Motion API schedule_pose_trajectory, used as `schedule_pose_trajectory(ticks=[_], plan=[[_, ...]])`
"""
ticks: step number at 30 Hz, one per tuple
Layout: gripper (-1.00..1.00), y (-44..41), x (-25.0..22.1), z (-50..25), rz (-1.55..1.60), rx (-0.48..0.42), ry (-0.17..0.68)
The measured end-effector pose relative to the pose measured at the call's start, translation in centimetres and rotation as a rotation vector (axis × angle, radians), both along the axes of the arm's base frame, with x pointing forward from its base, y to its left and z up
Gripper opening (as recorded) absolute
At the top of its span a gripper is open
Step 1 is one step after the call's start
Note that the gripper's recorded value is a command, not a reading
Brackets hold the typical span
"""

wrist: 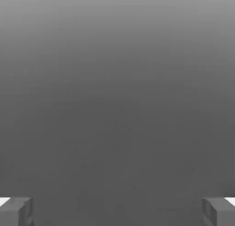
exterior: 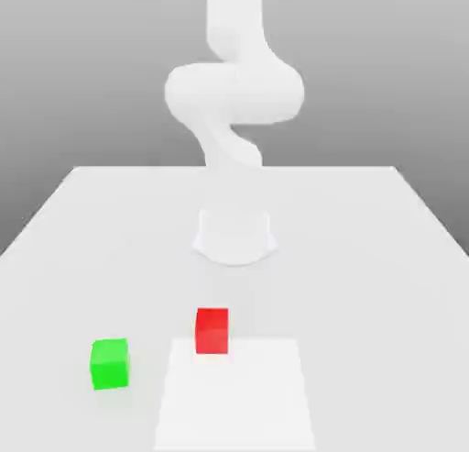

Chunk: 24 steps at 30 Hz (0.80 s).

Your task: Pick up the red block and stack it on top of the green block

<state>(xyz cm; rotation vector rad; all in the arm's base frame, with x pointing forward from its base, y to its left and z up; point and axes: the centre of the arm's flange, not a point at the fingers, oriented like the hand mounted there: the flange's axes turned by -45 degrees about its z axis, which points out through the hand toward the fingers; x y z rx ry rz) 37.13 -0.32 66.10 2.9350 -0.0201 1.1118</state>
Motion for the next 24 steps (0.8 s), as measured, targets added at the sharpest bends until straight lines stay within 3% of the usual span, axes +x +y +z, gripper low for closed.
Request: schedule_pose_trajectory(ticks=[4, 9, 17, 24], plan=[[0.0, -0.8, 3.1, -9.9, -0.003, -0.011, 0.147], [0.0, -1.8, 3.5, -22.5, -0.006, -0.015, 0.332], [0.0, -3.0, -4.0, -42.9, -0.003, 0.003, 0.669], [0.0, -3.1, -5.8, -50.6, -0.001, 0.007, 0.724]])
